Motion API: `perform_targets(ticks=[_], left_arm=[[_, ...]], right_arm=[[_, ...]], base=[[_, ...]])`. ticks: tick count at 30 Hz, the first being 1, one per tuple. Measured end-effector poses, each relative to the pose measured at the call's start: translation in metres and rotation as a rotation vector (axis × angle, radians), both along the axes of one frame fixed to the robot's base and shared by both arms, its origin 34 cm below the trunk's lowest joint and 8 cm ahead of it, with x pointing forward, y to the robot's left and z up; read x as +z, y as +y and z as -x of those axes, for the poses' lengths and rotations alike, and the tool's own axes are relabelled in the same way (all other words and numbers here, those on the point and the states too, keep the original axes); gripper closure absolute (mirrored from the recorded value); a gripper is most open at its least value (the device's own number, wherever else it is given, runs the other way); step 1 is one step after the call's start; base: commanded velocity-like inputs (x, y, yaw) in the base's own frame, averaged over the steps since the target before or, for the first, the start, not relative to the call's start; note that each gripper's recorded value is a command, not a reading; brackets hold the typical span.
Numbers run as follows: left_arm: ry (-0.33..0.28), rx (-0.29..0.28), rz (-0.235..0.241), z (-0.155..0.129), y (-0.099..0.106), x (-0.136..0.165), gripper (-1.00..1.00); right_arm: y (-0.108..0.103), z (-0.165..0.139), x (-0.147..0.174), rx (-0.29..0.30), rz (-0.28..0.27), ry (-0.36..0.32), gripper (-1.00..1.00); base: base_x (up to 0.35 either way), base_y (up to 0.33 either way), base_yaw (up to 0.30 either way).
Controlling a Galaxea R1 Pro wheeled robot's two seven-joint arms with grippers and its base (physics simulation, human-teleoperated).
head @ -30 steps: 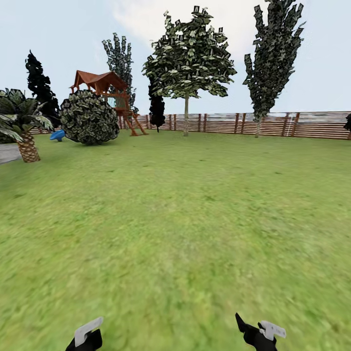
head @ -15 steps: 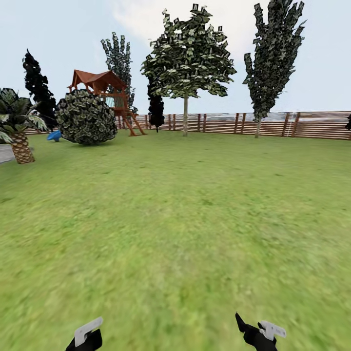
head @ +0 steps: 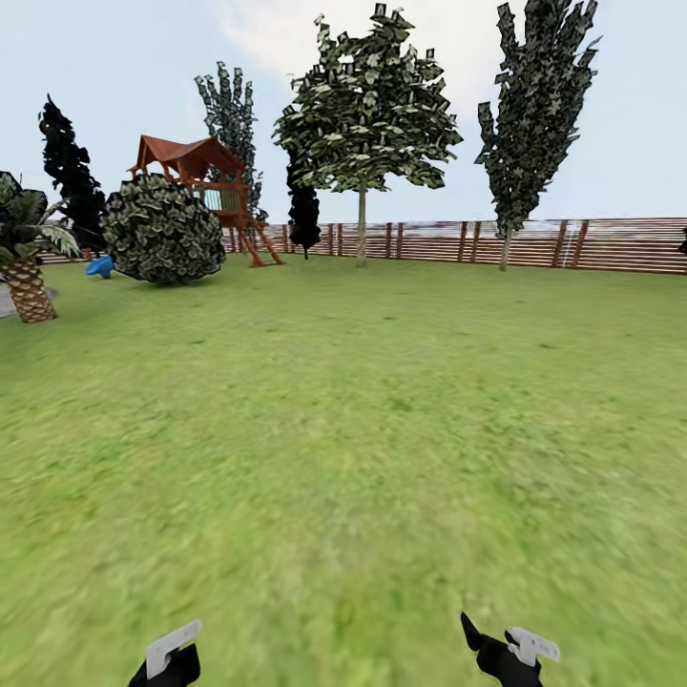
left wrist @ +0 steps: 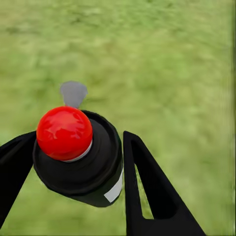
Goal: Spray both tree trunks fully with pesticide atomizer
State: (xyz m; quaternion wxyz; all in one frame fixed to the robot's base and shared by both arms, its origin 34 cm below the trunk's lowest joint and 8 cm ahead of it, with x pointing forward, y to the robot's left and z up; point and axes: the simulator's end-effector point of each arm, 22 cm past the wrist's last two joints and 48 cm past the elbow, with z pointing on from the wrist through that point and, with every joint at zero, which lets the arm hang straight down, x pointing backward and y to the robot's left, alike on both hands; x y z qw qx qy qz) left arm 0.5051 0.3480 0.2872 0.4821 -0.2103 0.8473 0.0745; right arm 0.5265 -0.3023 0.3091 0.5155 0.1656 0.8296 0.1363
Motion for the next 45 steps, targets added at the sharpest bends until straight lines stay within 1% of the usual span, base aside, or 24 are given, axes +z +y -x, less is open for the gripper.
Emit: perform_targets(ticks=[45], left_arm=[[0.0, 0.0, 0.0, 0.0, 0.0, 0.0, 1.0]], right_arm=[[-0.0001, 0.0, 0.0, 0.0, 0.0, 0.0, -1.0]], base=[[0.307, -0.145, 0.0]])
